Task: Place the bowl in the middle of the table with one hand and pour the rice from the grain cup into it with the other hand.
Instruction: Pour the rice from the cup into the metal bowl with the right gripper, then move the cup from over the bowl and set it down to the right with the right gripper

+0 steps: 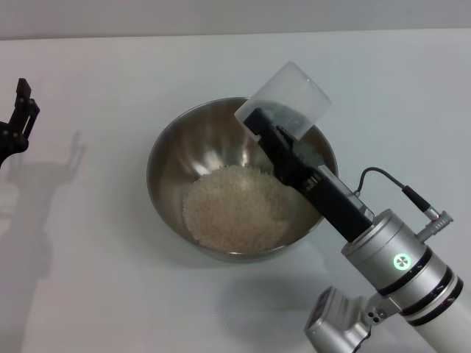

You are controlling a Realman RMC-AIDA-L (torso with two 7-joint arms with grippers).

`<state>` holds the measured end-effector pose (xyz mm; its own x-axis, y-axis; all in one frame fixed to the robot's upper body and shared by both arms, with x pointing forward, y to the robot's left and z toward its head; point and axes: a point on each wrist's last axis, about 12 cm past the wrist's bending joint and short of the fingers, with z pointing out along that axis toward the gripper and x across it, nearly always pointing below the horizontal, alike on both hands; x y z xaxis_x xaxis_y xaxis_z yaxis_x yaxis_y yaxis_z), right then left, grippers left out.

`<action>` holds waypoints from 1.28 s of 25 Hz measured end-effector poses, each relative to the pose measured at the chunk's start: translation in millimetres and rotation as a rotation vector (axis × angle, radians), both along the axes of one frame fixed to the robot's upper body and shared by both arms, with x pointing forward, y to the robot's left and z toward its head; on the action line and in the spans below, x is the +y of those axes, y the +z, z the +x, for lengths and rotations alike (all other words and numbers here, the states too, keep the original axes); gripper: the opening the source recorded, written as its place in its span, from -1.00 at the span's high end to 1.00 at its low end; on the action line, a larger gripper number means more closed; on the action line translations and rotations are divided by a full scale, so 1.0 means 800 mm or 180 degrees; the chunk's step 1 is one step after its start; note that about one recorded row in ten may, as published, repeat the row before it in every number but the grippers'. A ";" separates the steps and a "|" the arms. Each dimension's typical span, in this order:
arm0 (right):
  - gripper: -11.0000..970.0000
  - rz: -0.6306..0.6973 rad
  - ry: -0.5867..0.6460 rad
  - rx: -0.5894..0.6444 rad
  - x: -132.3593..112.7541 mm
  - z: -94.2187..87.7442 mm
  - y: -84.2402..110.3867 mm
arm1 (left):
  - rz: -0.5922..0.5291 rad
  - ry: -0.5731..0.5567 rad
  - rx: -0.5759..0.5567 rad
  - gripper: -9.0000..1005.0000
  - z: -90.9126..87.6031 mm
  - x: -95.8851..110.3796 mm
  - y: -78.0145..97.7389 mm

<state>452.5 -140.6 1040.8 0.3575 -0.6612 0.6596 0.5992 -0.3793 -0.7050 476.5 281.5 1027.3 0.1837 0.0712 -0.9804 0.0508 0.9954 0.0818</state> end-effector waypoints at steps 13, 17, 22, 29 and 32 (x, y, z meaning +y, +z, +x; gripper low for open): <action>0.95 -0.0327 -0.0047 -0.0217 0.004 0.001 -0.002 | -0.0039 -0.0047 0.0012 -0.65 -0.001 -0.003 -0.001; 0.95 0.0023 -0.0002 0.0006 0.006 0.002 0.003 | -0.0061 -0.0052 0.0014 -0.65 -0.001 -0.003 -0.001; 0.95 0.1017 0.0201 0.0645 0.007 0.004 0.014 | -0.0069 -0.0053 0.0012 -0.65 -0.001 -0.003 -0.001; 0.95 0.2514 0.0493 0.1485 -0.002 0.005 0.025 | -0.0073 -0.0049 -0.0010 -0.65 -0.002 -0.003 0.000; 0.95 0.3206 0.0634 0.1772 -0.010 0.006 0.030 | -0.0073 -0.0047 -0.0012 -0.65 -0.002 -0.003 0.000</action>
